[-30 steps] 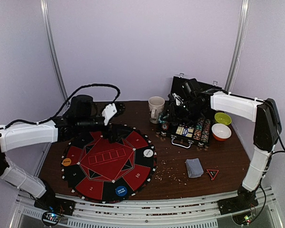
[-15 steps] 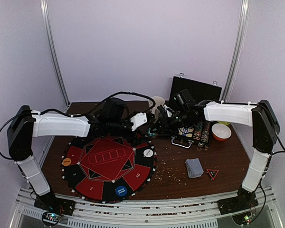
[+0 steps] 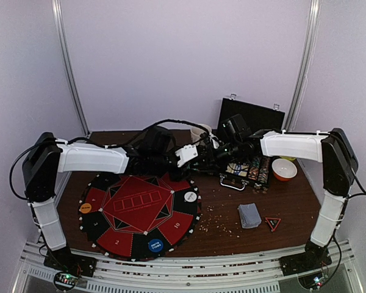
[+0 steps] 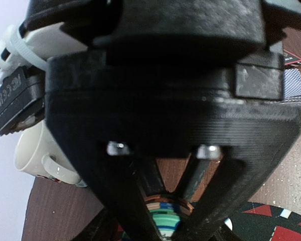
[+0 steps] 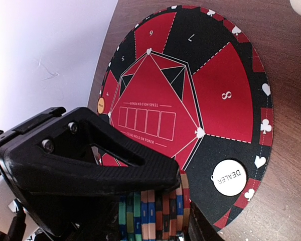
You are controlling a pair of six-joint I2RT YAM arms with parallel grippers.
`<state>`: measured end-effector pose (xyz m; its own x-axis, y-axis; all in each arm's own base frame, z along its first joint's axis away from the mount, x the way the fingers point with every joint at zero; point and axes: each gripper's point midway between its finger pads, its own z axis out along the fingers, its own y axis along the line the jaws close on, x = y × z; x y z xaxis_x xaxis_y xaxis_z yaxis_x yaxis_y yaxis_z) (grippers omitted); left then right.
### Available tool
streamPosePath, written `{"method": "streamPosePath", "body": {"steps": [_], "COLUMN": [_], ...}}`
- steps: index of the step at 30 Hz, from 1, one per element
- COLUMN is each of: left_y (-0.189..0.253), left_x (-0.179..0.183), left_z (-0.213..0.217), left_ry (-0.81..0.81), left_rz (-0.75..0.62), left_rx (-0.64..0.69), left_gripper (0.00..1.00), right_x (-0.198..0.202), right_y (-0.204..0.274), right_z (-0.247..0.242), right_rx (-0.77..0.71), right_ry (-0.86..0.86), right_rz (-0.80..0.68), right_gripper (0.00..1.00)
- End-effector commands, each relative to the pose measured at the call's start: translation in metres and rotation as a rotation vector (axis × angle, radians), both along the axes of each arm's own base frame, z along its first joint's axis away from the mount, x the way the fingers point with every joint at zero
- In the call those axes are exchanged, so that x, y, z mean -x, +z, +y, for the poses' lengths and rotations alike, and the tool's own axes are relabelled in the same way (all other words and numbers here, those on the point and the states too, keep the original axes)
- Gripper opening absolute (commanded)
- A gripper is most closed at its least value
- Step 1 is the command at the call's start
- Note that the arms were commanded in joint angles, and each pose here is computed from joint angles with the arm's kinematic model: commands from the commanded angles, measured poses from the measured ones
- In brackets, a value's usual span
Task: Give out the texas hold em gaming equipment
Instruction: Pass from the right arm to the left
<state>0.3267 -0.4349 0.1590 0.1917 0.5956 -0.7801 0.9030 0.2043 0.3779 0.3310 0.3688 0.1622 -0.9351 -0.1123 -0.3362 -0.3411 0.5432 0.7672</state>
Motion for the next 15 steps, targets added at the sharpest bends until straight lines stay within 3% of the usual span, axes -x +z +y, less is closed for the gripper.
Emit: {"method": "streamPosePath", "body": {"steps": [1,6,11,15], "left_y": [0.0084,0.0095,0.0089,0.0108], "left_x": [-0.0108,-0.0187,-0.0198,-0.0181], "left_z": [-0.0062,-0.0041,-0.0051,-0.0072], "left_ry": [0.029,0.067,0.069,0.058], "left_rz": [-0.031,-0.055,-0.057,-0.052], "left_rx": [0.017,0.011,0.016,0.029], "left_gripper": [0.56,0.54,0.59,0.54], "right_x": [-0.0015,-0.0019,-0.0040,-0.0051], "right_y": [0.0083,0.0078,0.0095,0.0111], "right_z": [0.0081,0.0083,0.0095,0.0101], "right_rx": [-0.039,-0.037,-0.043,-0.043], "right_ry": [0.024,0.022,0.018,0.017], "right_rz": [-0.015,-0.012,-0.013,-0.018], "right_gripper": [0.00,0.00,0.00,0.00]}}
